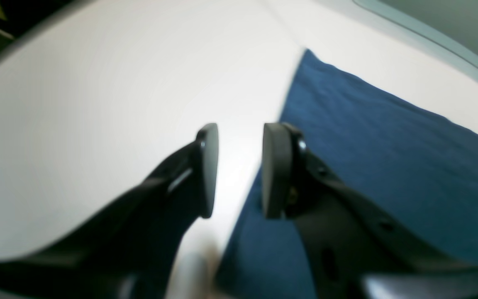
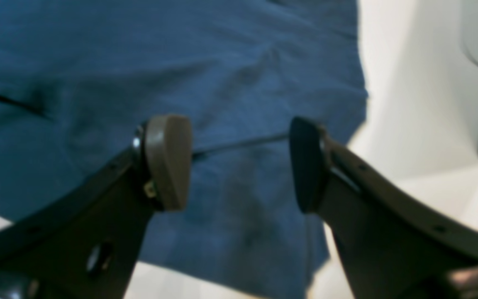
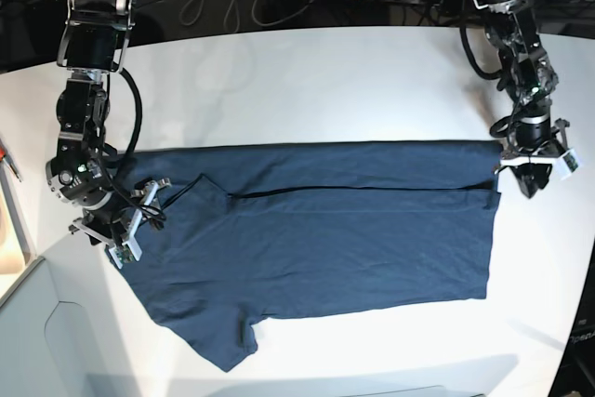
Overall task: Fold the T-shirt properly
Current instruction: 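Regrasp the folded edge of the shirt with both grippers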
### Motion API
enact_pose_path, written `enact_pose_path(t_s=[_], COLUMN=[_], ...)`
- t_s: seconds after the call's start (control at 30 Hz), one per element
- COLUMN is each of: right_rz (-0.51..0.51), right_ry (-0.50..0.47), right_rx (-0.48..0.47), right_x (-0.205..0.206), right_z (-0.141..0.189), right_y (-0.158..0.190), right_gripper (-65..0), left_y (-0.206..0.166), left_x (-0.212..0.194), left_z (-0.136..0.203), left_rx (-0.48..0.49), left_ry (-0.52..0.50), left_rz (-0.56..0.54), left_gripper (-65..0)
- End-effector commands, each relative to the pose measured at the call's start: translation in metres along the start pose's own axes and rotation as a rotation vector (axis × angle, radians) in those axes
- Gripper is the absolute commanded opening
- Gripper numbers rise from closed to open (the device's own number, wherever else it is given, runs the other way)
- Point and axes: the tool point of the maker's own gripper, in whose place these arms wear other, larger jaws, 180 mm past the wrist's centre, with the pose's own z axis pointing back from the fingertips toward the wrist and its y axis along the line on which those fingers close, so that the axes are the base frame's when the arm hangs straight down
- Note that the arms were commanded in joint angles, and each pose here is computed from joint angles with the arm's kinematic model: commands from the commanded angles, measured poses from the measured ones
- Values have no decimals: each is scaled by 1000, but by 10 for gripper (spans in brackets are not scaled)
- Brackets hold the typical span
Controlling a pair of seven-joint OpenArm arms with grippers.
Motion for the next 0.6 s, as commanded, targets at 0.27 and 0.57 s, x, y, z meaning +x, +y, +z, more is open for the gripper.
enact_pose_path(t_s=[0.27,0.57], right_rz=[7,6], right_ry=[-79,-70], right_rx=[-63,-66], right_x=[7,3], right_z=[30,31], right_y=[-11,-13], right_gripper=[-292,-292], left_y=[6,4], left_x=[-42,-59], left_z=[13,14], left_rx=[9,21], left_ry=[87,119], left_rz=[14,41], left_gripper=[-311,-305])
